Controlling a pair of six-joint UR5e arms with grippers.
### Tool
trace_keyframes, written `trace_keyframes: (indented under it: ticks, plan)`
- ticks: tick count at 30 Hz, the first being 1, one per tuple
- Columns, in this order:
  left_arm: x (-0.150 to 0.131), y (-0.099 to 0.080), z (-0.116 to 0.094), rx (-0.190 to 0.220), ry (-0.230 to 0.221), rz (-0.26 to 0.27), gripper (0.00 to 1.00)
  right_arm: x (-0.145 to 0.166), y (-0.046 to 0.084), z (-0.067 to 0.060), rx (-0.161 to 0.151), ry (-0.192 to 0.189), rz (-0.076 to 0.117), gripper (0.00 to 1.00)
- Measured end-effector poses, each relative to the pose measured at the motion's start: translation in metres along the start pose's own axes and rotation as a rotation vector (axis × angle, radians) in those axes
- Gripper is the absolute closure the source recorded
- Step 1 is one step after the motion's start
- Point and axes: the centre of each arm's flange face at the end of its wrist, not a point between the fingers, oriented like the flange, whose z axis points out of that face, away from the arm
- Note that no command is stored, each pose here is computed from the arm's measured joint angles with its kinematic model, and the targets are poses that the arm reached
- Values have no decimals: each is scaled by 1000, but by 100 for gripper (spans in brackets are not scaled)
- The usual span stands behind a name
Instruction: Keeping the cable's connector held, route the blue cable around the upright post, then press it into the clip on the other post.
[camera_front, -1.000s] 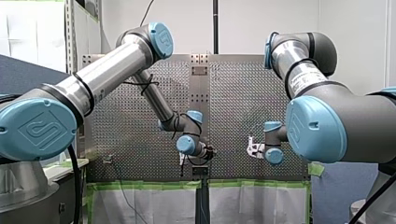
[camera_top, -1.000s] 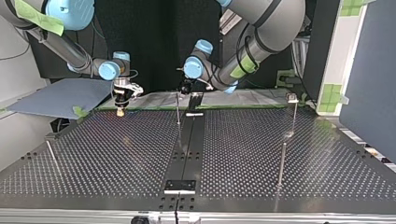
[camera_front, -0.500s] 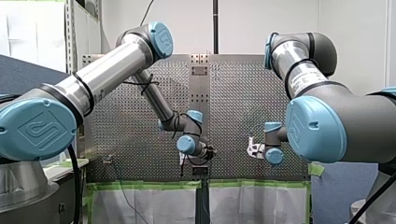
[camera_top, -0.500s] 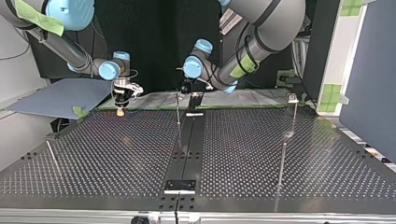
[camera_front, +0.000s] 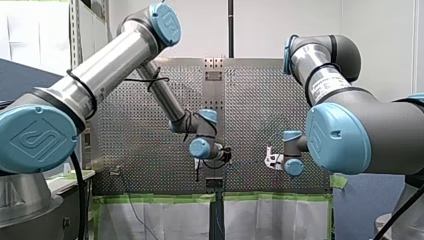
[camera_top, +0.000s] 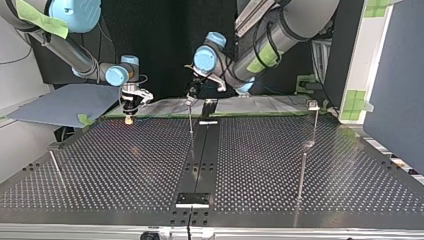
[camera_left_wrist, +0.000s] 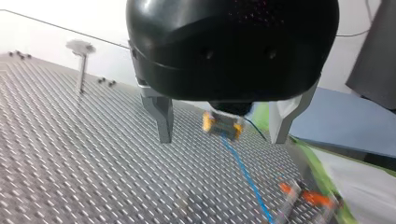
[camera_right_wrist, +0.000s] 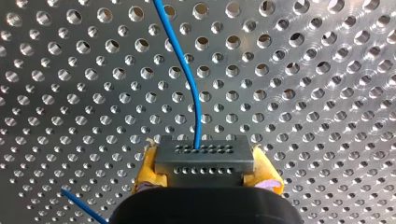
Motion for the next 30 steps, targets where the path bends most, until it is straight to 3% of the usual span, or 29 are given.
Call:
trace_keyframes:
  ticks: [18,23,30]
  plan:
    - [-40,13,-65,-145,-62,-173,0,-1,-1,0,1,-1,12,100]
    - [-52,17,-82,-151,-93,-205,0,-2,-5,-1,15,-1,12,100]
    - [-64,20,-106,-149,-121,-206,0,-3,-11,-2,57,-4,12,100]
